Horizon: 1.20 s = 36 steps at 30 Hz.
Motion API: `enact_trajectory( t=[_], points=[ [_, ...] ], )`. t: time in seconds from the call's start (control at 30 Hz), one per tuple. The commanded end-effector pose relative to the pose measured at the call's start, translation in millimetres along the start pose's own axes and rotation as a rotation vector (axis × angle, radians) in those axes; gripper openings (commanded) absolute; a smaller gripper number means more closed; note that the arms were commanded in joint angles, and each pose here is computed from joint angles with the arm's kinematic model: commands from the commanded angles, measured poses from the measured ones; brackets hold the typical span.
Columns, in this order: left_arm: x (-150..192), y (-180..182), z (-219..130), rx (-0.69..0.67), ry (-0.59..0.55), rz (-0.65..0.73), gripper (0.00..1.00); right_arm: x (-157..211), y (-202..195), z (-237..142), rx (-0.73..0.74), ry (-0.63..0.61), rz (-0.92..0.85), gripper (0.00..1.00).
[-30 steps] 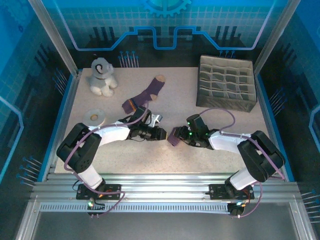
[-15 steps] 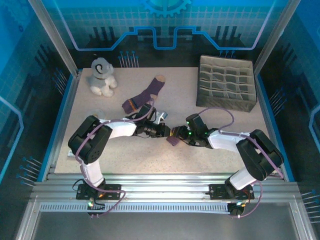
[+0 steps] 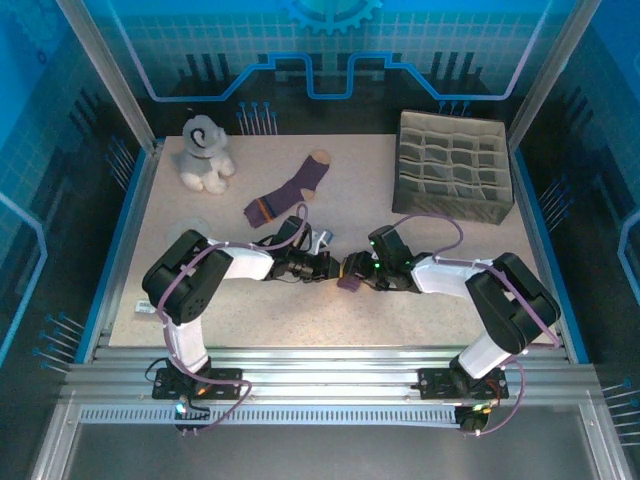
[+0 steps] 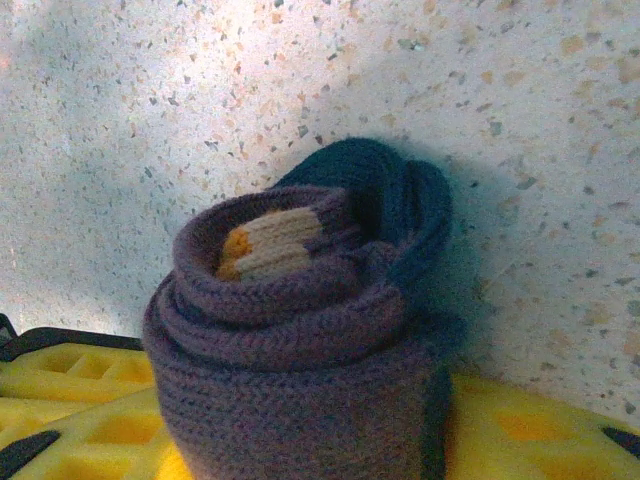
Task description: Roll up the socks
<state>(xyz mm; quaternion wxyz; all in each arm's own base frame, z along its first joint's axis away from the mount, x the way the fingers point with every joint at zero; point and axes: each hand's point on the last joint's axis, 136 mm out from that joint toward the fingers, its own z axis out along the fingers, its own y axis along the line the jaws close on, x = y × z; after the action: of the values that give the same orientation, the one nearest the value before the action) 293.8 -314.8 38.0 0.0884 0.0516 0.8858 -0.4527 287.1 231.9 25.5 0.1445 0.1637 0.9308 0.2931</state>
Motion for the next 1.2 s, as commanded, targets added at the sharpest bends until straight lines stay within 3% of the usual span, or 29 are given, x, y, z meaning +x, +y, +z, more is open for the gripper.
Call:
enact_trajectory(
  t=[0.0, 0.23, 0.53, 0.73, 0.97, 1.17],
  points=[
    [17.8, 6.6, 9.0, 0.001, 0.049, -0.031, 0.07, 28.8, -37.2, 9.7, 0.152, 0.103, 0.004, 0.51],
    [21.1, 8.5, 9.3, 0.002, 0.057, -0.028, 0.07, 33.9, -32.2, 16.7, 0.159, 0.145, -0.011, 0.48],
    [26.1, 13.2, 12.1, 0.011, 0.064, -0.042, 0.06, 39.3, -29.8, 22.6, 0.204, 0.188, -0.031, 0.51],
    [28.2, 13.9, 9.8, 0.000, 0.070, -0.031, 0.05, 41.2, -26.7, 26.3, 0.218, 0.217, -0.046, 0.40],
    [29.7, 10.7, 4.6, -0.008, 0.072, -0.014, 0.05, 34.8, -12.4, 23.3, 0.186, 0.213, -0.113, 0.20],
    [31.7, 7.3, -6.2, -0.031, 0.069, 0.022, 0.05, 8.7, 13.5, 2.8, 0.162, 0.131, -0.228, 0.12]
  ],
)
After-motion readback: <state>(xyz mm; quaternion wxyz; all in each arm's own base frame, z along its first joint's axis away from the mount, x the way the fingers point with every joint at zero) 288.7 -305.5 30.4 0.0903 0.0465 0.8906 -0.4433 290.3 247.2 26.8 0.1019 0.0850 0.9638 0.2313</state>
